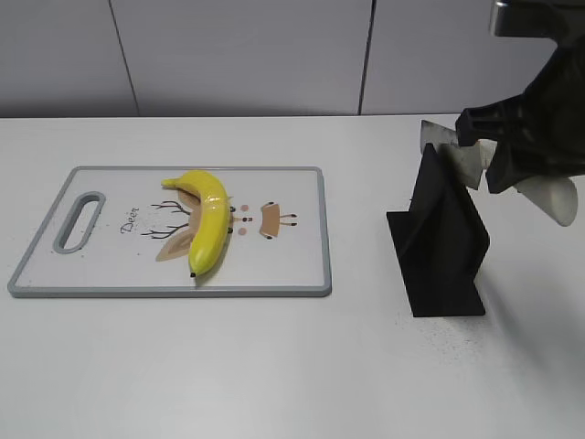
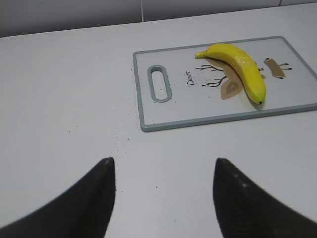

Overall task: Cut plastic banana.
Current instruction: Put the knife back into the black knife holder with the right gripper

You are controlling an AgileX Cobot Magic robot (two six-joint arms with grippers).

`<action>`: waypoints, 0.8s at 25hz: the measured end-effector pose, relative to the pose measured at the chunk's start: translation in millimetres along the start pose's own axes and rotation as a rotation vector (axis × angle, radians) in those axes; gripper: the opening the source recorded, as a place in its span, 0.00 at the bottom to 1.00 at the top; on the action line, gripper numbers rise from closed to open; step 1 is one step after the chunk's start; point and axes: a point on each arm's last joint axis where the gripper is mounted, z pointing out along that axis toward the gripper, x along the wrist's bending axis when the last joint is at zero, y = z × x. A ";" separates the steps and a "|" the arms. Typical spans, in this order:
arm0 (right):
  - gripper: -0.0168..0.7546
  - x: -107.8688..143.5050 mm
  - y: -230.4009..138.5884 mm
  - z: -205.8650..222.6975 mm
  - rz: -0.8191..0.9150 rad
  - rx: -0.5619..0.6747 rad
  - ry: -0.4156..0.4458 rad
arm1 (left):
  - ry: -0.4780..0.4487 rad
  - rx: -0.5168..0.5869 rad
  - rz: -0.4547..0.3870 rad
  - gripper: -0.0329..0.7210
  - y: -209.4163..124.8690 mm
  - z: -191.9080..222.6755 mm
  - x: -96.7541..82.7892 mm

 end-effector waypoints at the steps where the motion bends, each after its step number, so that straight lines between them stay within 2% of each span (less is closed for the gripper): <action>1: 0.23 0.3 -0.4 3.3 0.002 0.014 -0.003 | 0.000 0.000 0.000 0.82 0.0 0.0 0.0; 14: 0.23 1.9 -4.6 44.1 0.000 0.177 -0.061 | 0.000 0.000 0.000 0.81 0.0 0.0 0.0; 20: 0.23 2.4 -6.1 48.5 0.005 0.202 -0.064 | 0.000 0.000 0.000 0.81 0.0 0.0 0.0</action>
